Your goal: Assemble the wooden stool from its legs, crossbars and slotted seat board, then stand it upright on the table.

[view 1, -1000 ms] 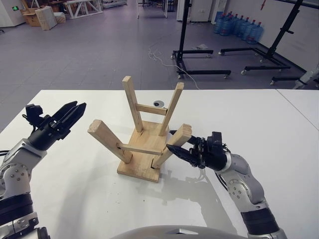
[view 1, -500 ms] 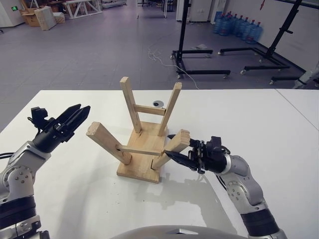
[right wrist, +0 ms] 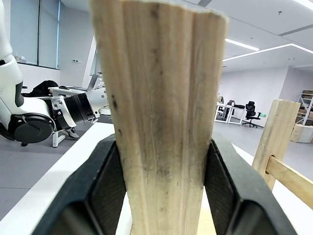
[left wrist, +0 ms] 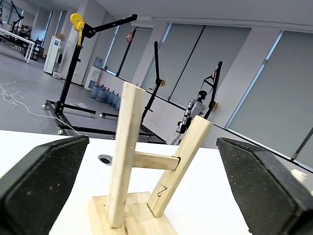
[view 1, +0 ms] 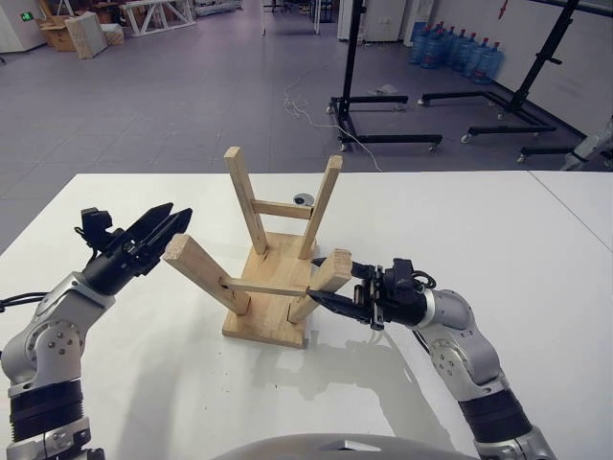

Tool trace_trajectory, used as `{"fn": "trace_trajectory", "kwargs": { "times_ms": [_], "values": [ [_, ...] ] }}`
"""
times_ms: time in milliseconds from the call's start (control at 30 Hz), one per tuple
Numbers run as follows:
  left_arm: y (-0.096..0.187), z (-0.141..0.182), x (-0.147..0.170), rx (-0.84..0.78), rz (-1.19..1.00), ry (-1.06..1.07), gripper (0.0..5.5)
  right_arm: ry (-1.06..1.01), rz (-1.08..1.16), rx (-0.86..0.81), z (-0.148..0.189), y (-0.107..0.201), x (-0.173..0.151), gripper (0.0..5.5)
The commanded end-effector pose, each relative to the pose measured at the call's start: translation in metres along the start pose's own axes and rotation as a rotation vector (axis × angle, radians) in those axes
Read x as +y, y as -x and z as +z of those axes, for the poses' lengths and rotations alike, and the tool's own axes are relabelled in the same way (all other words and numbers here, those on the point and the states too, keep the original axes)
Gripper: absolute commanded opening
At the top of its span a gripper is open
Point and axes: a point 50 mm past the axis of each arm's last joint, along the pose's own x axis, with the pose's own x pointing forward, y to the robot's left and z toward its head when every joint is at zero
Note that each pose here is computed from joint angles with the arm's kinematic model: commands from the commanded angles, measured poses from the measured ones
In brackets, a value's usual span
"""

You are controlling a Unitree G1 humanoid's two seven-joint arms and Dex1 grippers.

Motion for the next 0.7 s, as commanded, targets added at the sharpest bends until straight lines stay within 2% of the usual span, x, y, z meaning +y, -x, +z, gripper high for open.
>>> {"fn": "trace_trajectory", "kwargs": {
  "times_ms": [33,133,267,433,600,700],
  "values": [
    [-0.010,-0.010,-0.013,-0.003,-0.008,-0.020,4.79,-0.001,0.035,0.084,-0.002,0.005,-0.006,2.04],
    [-0.016,-0.017,-0.024,-0.097,0.031,-0.006,4.79,-0.031,0.036,0.121,-0.002,0.013,-0.013,2.04],
    [-0.030,-0.037,-0.044,-0.104,0.095,-0.019,4.79,-0.037,0.058,0.140,0.007,0.021,-0.022,2.04],
    [-0.042,-0.058,-0.051,-0.123,0.307,-0.050,4.79,-0.045,0.115,0.165,0.018,0.024,-0.030,2.04],
    [-0.017,-0.047,-0.046,-0.209,0.458,-0.093,4.79,-0.051,0.177,0.188,0.030,0.022,-0.036,2.04],
    [-0.019,-0.049,-0.057,-0.240,0.465,-0.081,4.79,-0.063,0.181,0.208,0.033,0.023,-0.042,2.04]
  ]
}}
